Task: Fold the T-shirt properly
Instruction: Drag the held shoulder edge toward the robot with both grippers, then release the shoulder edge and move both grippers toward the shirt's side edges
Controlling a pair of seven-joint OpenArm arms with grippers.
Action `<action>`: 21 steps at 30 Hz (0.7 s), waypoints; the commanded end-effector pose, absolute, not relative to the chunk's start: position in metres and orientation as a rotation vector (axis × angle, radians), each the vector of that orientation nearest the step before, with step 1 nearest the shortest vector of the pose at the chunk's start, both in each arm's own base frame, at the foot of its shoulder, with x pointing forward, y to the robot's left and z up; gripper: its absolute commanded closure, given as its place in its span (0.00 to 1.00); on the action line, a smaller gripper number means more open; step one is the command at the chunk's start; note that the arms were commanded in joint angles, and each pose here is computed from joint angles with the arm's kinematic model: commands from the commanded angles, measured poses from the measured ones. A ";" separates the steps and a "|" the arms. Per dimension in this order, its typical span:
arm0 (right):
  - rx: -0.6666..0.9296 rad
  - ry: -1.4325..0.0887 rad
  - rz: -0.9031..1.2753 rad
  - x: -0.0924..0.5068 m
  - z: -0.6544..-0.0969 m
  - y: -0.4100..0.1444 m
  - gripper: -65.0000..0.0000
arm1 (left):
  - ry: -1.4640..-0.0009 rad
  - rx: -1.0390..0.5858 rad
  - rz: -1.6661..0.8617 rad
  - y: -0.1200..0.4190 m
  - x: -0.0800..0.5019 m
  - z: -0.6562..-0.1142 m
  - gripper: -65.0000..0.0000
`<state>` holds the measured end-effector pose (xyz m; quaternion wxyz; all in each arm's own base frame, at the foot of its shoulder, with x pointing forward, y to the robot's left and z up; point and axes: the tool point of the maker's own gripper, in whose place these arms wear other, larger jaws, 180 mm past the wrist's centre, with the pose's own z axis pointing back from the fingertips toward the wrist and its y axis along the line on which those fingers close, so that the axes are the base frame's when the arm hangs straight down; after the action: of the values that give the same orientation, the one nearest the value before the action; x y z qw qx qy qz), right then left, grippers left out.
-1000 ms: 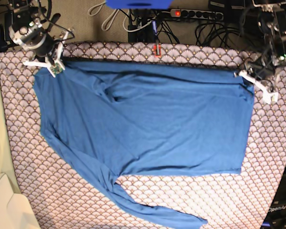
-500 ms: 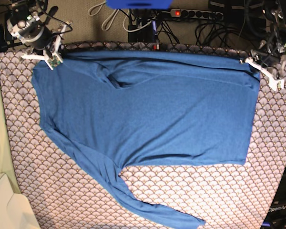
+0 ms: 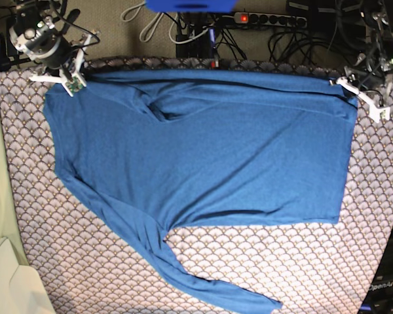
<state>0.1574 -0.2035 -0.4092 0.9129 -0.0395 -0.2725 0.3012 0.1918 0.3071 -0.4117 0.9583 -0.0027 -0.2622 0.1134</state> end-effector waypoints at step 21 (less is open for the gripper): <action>-0.096 -0.575 0.635 0.157 -0.400 -0.204 0.70 | -0.562 0.022 0.211 0.315 0.197 -0.401 0.51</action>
<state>0.1510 -0.2047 -0.4095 0.9147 -0.0442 -0.2625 0.3042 0.1900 0.3091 -0.4114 0.9591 0.0016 -0.2602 0.1109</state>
